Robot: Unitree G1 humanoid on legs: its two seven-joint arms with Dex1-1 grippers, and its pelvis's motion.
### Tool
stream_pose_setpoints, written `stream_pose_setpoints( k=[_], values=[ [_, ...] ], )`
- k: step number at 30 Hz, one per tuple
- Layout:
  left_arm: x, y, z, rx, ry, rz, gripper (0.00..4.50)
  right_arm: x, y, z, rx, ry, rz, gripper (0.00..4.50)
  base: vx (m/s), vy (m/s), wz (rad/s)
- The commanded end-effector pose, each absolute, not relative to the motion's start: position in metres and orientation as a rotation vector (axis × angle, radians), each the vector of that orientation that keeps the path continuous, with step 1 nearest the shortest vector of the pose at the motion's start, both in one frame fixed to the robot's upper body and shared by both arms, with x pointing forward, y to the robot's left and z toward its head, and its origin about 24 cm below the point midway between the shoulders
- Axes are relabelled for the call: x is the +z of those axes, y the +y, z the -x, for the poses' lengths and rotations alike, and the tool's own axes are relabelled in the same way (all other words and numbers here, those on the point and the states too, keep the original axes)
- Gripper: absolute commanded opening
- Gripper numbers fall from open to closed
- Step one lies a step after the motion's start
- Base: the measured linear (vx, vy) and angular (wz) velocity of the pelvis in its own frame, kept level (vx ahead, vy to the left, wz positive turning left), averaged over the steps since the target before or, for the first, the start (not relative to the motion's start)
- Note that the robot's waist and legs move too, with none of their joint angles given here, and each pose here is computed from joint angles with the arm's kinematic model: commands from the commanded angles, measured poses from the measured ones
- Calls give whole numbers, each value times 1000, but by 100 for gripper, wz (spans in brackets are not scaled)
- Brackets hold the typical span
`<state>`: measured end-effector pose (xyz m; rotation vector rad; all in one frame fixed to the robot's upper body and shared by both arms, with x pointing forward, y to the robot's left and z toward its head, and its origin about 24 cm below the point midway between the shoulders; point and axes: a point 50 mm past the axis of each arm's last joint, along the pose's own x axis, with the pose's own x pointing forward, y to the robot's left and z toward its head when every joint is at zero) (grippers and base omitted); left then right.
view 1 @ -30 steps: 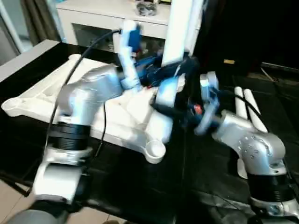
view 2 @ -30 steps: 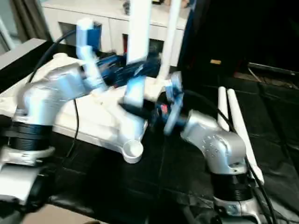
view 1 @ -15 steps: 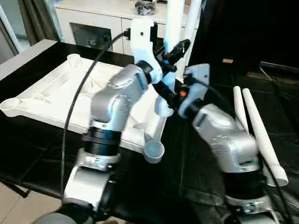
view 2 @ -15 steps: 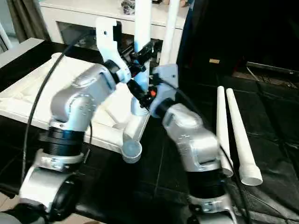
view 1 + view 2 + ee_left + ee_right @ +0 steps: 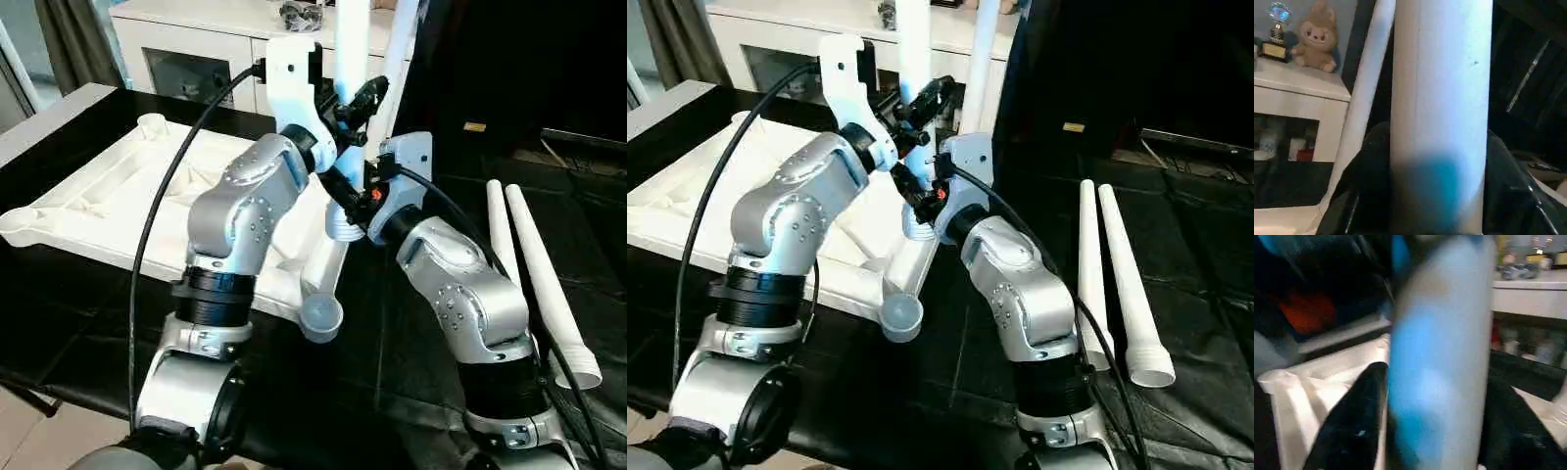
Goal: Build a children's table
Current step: Pick table leg
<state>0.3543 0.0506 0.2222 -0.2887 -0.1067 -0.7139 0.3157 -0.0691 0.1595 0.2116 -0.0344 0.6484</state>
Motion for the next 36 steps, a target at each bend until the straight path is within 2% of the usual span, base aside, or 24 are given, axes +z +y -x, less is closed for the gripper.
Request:
stream_pose_setpoints(
  k=[1, 3, 5, 8, 11, 17, 25, 26, 28, 32, 36],
  values=[
    [228, 50, -353, -810, -107, 263, 187, 174, -74, -314, 749, -66, -239, 294, 0, 0, 0],
    [229, 52, -353, -826, -111, 256, 186, 174, -77, -313, 781, -53, -241, 307, 0, 0, 0],
    [234, 60, -350, -927, -117, 240, 186, 173, -90, -310, 863, 4, -235, 312, 0, 0, 0],
    [238, 65, -348, -993, -113, 242, 186, 172, -99, -308, 923, 53, -224, 343, 0, 0, 0],
    [241, 67, -345, -1043, -104, 253, 186, 171, -104, -307, 965, 88, -209, 349, 0, 0, 0],
    [249, 61, -330, -1242, -93, 267, 186, 172, -103, -302, 1096, 145, -251, 350, 0, 0, 0],
    [248, 56, -320, -1348, -67, 249, 186, 171, -103, -298, 1178, 198, -290, 350, 0, 0, 0],
    [248, 56, -320, -1355, -65, 249, 186, 171, -103, -298, 1179, 203, -293, 321, 0, 0, 0],
    [248, 55, -319, -1365, -66, 245, 186, 170, -104, -298, 1181, 209, -293, 313, 0, 0, 0],
    [249, 56, -319, -1370, -66, 231, 186, 170, -106, -298, 1192, 227, -303, 270, 0, 0, 0],
    [250, 58, -320, -1371, -65, 222, 186, 169, -108, -297, 1193, 244, -290, 265, 0, 0, 0]
  ],
)
